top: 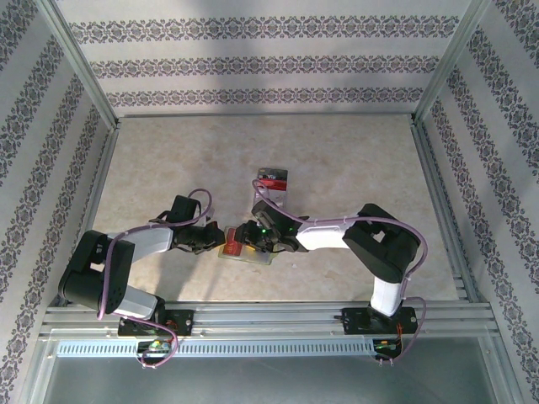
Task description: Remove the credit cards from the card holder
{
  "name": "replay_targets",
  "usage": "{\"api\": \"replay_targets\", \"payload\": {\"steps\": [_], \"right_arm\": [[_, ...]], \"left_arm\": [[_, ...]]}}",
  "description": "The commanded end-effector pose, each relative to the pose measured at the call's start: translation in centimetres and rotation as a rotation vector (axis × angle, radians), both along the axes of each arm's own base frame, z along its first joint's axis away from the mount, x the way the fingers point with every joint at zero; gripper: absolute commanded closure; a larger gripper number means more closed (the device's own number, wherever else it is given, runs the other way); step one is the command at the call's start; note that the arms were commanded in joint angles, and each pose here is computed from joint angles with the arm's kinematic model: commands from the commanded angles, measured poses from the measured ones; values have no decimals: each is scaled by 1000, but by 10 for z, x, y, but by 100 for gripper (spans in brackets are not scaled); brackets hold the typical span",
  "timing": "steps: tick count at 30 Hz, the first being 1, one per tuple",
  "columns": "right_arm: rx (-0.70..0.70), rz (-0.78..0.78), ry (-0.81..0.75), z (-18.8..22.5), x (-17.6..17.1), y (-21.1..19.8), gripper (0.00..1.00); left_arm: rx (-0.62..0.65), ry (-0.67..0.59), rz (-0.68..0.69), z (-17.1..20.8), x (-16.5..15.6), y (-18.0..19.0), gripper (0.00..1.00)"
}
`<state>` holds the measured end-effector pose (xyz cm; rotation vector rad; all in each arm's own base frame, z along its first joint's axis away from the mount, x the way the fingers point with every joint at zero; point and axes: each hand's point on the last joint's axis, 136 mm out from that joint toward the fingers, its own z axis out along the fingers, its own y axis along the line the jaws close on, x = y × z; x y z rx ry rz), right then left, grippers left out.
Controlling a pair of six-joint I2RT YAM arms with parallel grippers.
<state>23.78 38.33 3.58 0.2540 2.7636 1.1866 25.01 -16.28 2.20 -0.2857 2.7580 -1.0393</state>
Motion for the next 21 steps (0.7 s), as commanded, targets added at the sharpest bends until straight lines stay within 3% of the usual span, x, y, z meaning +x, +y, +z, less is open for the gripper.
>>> {"api": "replay_targets", "payload": {"steps": [1,21], "right_arm": [[5,-2,20,-9,-3,8,59],[239,-22,-122,31,6,21,67]], "left_arm": [[30,52,12,-16,-14,8,100],[73,83,14,-26,-22,11,100]]}}
